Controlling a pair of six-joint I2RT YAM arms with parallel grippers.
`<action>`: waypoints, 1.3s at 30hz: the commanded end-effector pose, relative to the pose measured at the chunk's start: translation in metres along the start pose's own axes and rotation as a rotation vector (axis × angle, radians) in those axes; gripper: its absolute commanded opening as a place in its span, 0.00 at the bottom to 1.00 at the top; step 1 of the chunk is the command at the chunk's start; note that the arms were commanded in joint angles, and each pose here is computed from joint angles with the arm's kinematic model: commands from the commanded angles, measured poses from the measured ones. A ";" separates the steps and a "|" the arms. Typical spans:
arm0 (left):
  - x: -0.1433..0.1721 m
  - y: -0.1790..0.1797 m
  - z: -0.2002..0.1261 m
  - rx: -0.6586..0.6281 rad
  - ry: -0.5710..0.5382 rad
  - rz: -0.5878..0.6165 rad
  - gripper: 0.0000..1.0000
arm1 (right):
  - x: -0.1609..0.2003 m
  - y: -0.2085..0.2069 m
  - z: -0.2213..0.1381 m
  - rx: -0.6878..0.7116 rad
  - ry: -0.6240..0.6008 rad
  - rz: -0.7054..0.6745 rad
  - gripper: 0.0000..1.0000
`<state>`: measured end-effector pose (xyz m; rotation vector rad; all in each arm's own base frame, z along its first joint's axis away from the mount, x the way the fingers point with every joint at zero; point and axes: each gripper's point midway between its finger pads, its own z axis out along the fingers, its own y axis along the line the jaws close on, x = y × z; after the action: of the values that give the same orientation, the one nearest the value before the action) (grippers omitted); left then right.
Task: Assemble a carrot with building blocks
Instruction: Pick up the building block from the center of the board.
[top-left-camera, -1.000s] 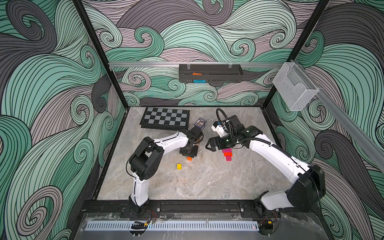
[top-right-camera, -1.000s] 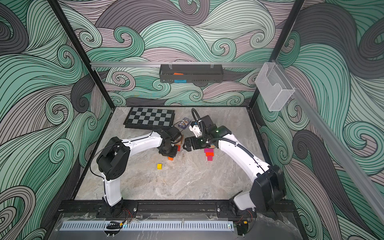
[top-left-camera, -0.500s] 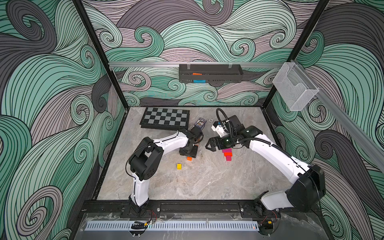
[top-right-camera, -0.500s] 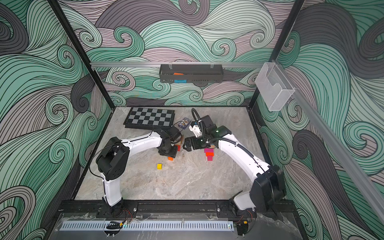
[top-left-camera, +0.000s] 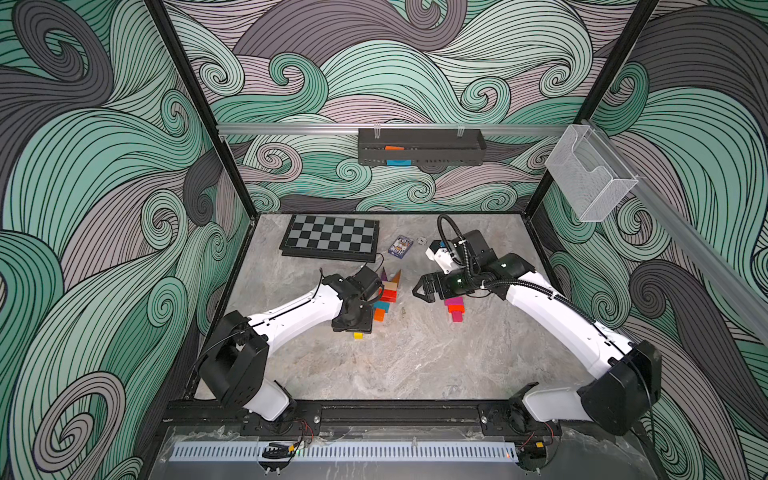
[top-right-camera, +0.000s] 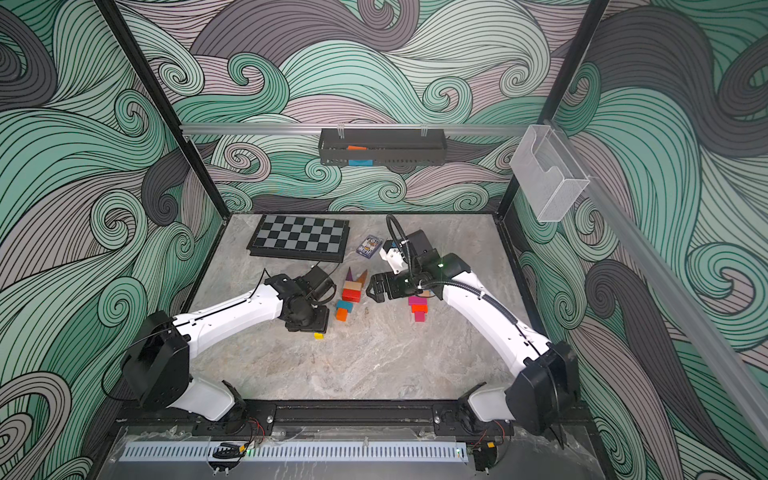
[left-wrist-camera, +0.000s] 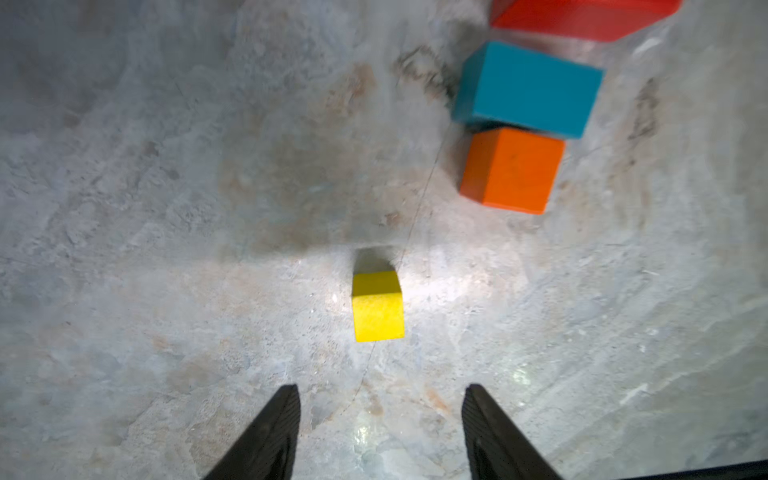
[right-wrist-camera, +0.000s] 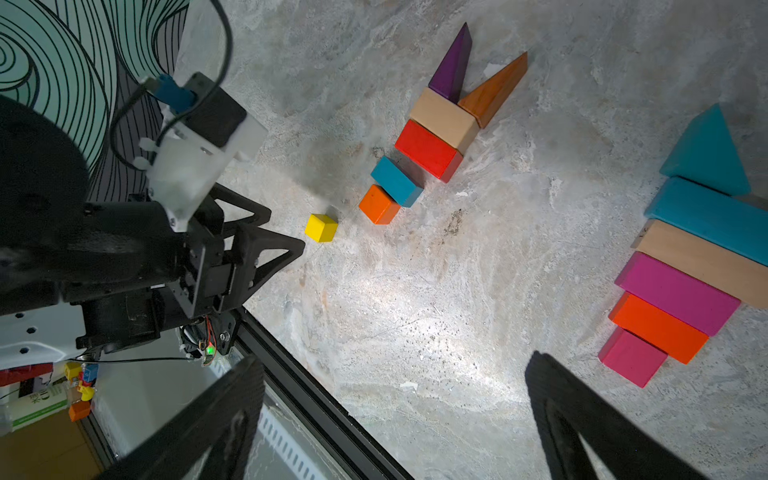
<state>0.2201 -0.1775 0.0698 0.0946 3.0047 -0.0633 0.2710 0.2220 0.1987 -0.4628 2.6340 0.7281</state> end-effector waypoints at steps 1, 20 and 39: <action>-0.004 -0.004 0.006 -0.001 -0.017 -0.017 0.65 | 0.008 0.002 0.002 -0.018 0.027 0.003 0.99; -0.007 -0.006 0.051 -0.053 0.030 -0.003 0.30 | 0.010 -0.001 0.007 -0.008 0.042 -0.002 0.99; -0.031 -0.049 0.039 0.020 -0.011 0.119 0.10 | 0.006 -0.002 0.008 -0.003 0.037 0.001 0.99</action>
<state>0.2437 -0.2177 0.0335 0.2084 2.9990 -0.0599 0.2693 0.2222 0.1909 -0.4638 2.6599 0.7296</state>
